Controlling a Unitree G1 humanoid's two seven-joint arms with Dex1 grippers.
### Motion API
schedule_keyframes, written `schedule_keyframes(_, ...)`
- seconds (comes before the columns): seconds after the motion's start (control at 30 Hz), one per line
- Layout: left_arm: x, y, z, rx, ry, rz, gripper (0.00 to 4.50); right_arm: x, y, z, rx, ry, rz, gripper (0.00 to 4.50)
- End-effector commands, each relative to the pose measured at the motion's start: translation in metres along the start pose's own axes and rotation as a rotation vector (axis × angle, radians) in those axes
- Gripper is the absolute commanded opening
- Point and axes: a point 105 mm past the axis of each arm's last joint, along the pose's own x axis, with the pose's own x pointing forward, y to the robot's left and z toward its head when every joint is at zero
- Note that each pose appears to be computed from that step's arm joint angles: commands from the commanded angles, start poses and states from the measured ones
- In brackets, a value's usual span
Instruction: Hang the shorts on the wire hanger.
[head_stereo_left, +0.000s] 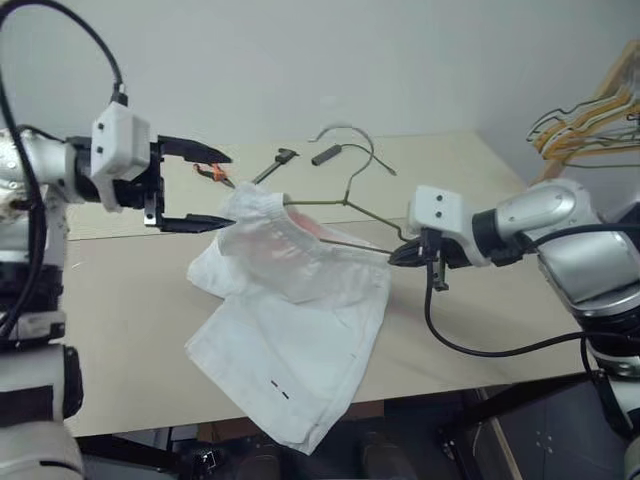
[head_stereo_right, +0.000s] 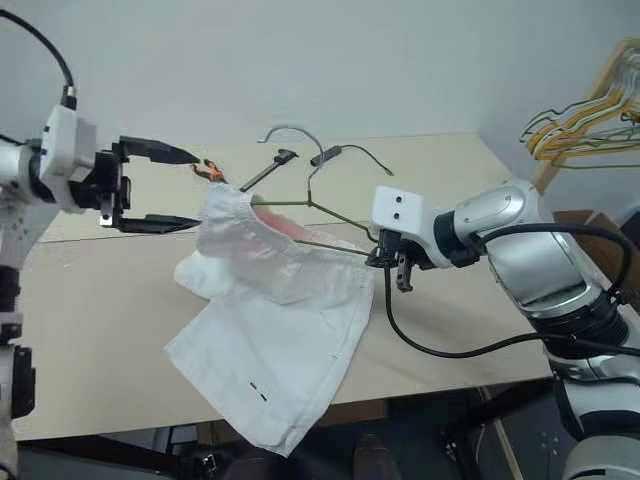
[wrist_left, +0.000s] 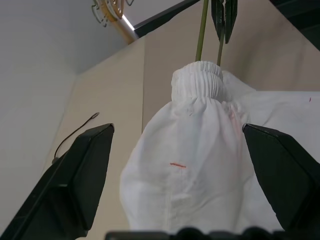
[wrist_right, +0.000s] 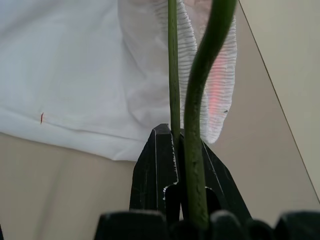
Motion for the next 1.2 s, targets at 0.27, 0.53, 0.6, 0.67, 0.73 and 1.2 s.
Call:
schedule_keyframes(0.27, 0.047, 0.002, -0.025, 0.064, 0.189, -0.221, 4.48, -0.007, -0.002, 0.013, 0.016, 0.026, -0.005, 0.00)
schedule_keyframes(0.53, 0.061, 0.003, -0.030, 0.092, 0.202, -0.246, 2.20, -0.004, -0.005, 0.016, 0.027, 0.038, -0.005, 0.00)
schedule_keyframes(0.6, 0.060, 0.000, -0.033, 0.089, 0.206, -0.249, 1.55, -0.003, -0.006, 0.016, 0.034, 0.044, -0.005, 0.00)
schedule_keyframes(0.67, 0.058, -0.002, -0.035, 0.078, 0.208, -0.248, 0.90, -0.003, -0.007, 0.016, 0.013, 0.053, -0.010, 0.00)
schedule_keyframes(0.73, 0.057, -0.003, -0.037, 0.068, 0.207, -0.246, 0.22, -0.003, -0.006, 0.016, -0.044, 0.049, -0.007, 0.00)
schedule_keyframes(1.2, 0.035, -0.009, -0.044, -0.079, 0.161, -0.146, 0.00, -0.054, -0.044, -0.032, 0.174, 0.002, -0.313, 3.24)
